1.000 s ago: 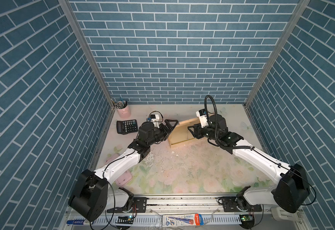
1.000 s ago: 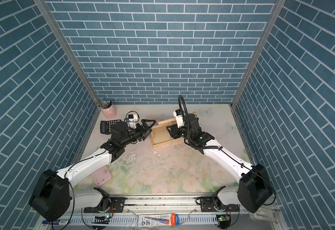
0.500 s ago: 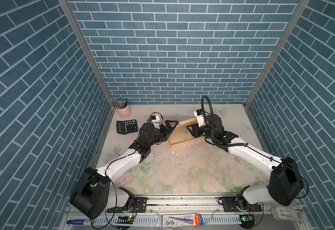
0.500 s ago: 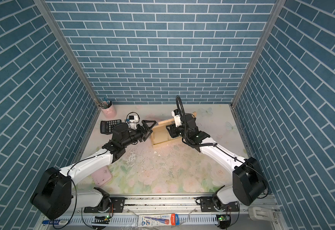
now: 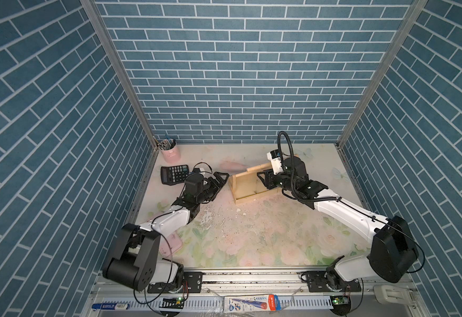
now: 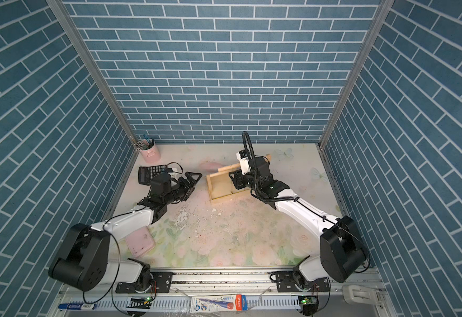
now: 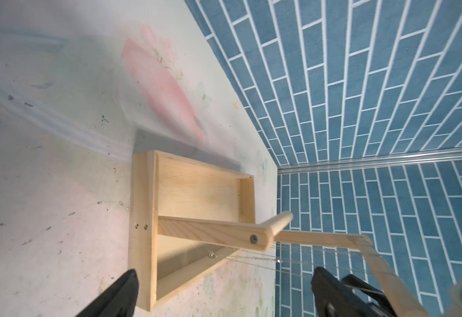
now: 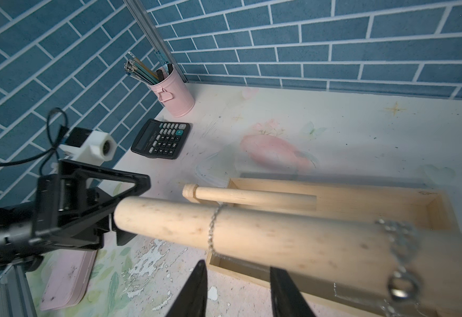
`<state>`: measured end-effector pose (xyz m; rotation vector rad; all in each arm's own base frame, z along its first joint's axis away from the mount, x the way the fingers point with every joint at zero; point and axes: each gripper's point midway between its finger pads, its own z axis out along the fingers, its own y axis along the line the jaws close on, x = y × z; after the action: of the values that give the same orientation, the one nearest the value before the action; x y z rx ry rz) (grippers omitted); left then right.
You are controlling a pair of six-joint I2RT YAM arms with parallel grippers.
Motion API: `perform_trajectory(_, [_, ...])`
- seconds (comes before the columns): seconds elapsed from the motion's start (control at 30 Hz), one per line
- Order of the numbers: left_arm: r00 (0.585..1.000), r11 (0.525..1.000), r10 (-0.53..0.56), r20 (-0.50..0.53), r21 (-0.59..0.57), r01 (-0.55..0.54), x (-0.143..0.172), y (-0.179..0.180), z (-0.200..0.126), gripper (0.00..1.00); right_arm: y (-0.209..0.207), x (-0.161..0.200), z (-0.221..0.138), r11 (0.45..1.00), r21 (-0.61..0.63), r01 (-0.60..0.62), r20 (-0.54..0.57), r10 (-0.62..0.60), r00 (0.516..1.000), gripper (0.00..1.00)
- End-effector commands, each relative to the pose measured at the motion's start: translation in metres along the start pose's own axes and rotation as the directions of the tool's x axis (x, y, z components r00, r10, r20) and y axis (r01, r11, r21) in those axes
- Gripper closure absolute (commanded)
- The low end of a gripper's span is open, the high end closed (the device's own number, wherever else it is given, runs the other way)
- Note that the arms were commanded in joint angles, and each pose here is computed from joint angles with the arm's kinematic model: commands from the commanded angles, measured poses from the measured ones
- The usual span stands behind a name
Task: Take the necklace off the jewelry display stand
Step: Move the stand to the center of the board.
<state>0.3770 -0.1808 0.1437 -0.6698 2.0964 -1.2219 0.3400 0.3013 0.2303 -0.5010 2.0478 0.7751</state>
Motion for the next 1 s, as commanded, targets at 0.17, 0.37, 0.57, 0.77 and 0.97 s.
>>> perform_trajectory(0.17, [0.992,0.980,-0.129,-0.015,0.151,0.130,-0.010,-0.004,0.037,0.01,0.009,-0.020,-0.007,1.000,-0.018,0.019,0.050,-0.018,0.999,0.62])
perform_trajectory(0.37, [0.983,0.968,-0.181,-0.021,0.173,0.182,-0.011,0.011,0.059,0.01,0.010,-0.021,-0.011,0.999,-0.022,0.025,0.050,-0.024,0.998,0.62])
perform_trajectory(0.57, [0.984,0.967,-0.173,-0.043,0.184,0.178,-0.005,0.003,0.076,0.01,0.009,-0.019,-0.012,0.999,-0.014,0.029,0.047,-0.028,0.998,0.62])
perform_trajectory(0.77, [0.987,0.969,-0.151,-0.060,0.187,0.159,0.003,-0.010,0.088,0.01,0.004,-0.016,-0.018,1.000,0.008,0.030,0.046,-0.031,0.998,0.62])
perform_trajectory(0.97, [0.988,0.971,-0.133,-0.074,0.188,0.145,0.012,-0.021,0.100,0.01,-0.006,-0.016,-0.028,0.999,0.041,0.021,0.049,-0.023,0.999,0.62])
